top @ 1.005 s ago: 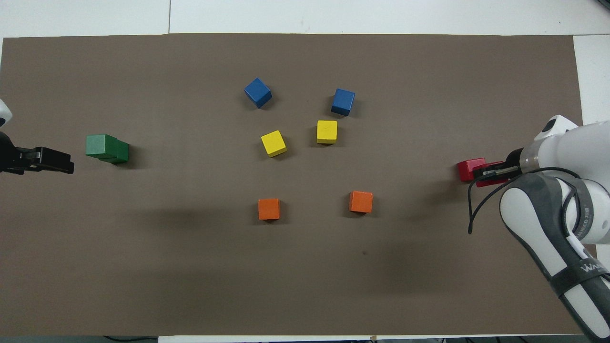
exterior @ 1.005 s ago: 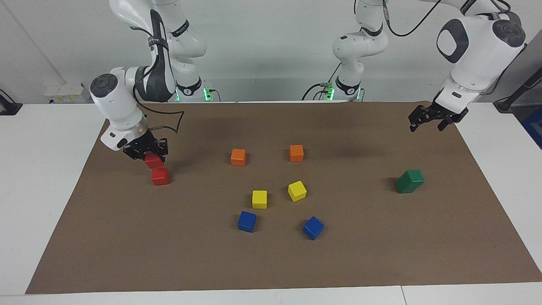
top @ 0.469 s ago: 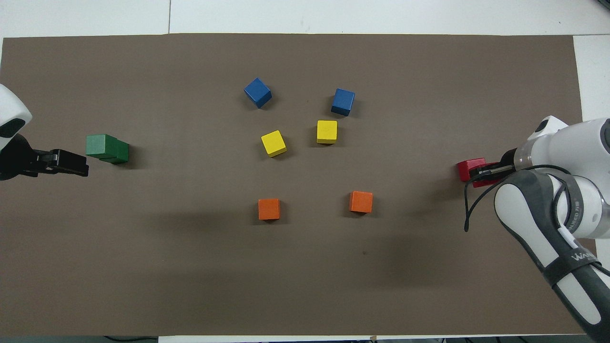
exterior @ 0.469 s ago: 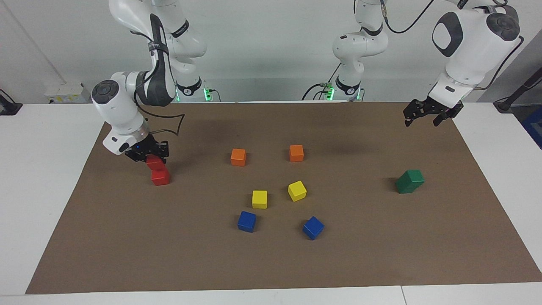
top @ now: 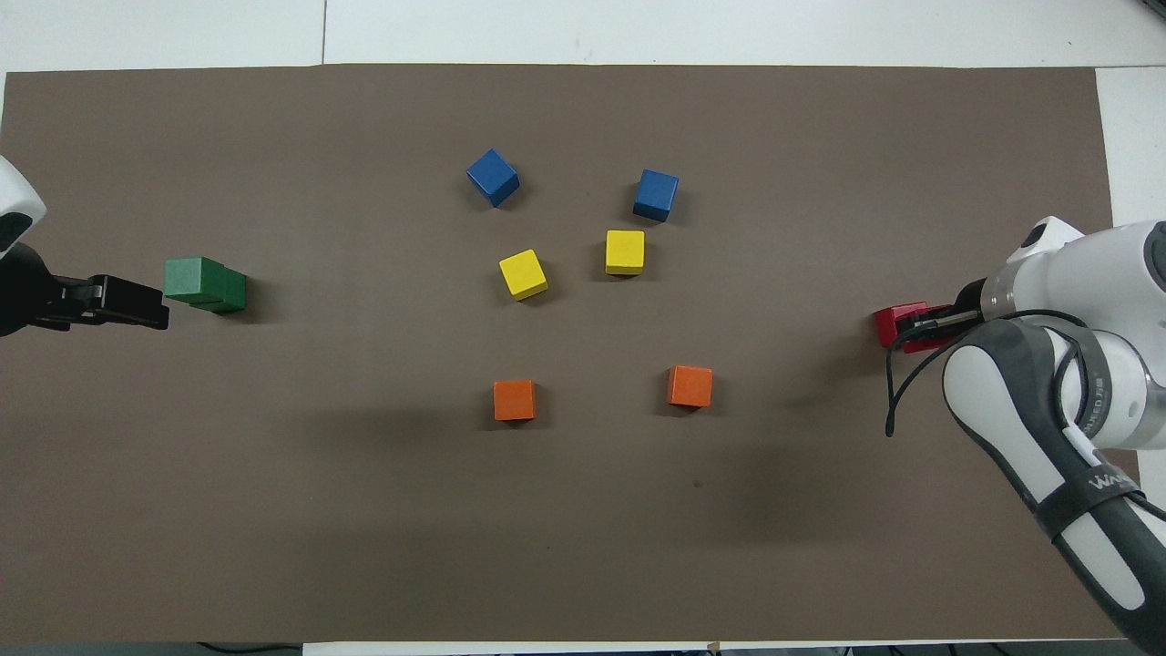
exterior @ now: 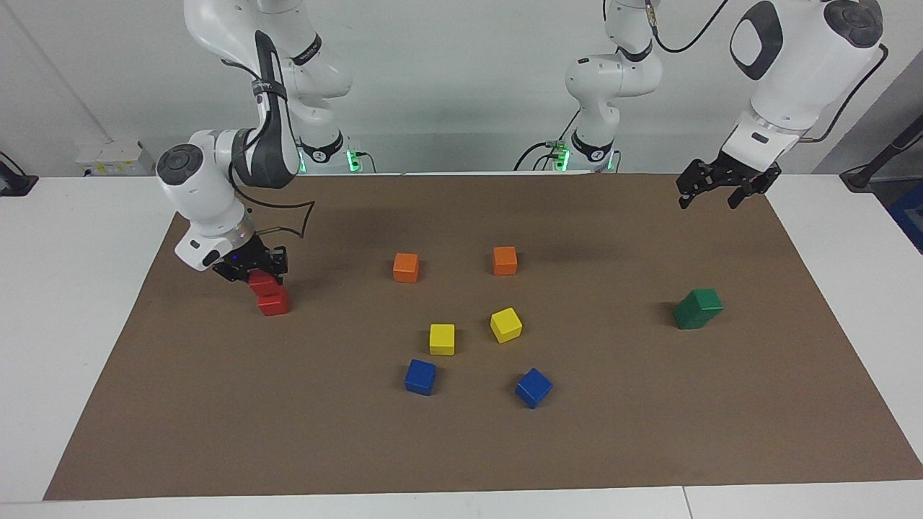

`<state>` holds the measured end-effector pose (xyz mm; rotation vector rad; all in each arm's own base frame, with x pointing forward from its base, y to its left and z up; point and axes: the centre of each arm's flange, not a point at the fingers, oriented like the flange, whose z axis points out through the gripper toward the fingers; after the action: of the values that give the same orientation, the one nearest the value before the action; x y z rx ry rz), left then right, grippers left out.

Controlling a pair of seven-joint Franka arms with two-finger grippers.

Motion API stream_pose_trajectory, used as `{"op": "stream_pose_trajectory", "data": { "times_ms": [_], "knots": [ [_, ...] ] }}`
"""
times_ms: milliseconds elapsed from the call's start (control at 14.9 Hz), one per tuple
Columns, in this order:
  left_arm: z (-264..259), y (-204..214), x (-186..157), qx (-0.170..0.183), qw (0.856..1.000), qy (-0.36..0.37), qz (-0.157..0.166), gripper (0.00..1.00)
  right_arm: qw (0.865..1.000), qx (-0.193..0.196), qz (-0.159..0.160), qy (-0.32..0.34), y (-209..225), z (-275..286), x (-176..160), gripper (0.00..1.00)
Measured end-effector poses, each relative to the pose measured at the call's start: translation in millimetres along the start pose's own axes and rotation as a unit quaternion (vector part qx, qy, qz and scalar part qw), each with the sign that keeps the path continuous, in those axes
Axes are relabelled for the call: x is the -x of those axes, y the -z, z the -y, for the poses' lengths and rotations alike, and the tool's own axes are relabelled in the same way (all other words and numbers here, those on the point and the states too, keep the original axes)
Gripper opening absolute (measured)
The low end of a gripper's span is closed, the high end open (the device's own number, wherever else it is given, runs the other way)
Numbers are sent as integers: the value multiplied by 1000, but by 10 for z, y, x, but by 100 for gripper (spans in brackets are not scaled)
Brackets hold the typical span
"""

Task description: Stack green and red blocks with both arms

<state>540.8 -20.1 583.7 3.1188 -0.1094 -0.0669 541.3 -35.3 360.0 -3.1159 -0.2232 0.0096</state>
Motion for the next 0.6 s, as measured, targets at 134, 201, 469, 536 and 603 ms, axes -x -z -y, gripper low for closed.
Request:
{"op": "stream_pose_trajectory", "data": {
  "times_ms": [134,201,469,536,603],
  "knots": [
    [4,-49,-76,1,1000,0,5,100,1000,1,0,-1,-19,-24,-17,55],
    [4,-83,-104,1,1000,0,9,100,1000,1,-1,-2,-35,-42,-26,55],
    [6,-141,-123,2,1000,1,17,100,1000,3,-8,-8,-102,-84,-63,55],
    [7,-144,-118,2,1000,1,19,100,1000,3,-9,-8,-109,-86,-69,55],
    [2,-145,-116,2,1000,0,20,100,1000,3,-9,-10,-110,-86,-71,55]
  ]
}}
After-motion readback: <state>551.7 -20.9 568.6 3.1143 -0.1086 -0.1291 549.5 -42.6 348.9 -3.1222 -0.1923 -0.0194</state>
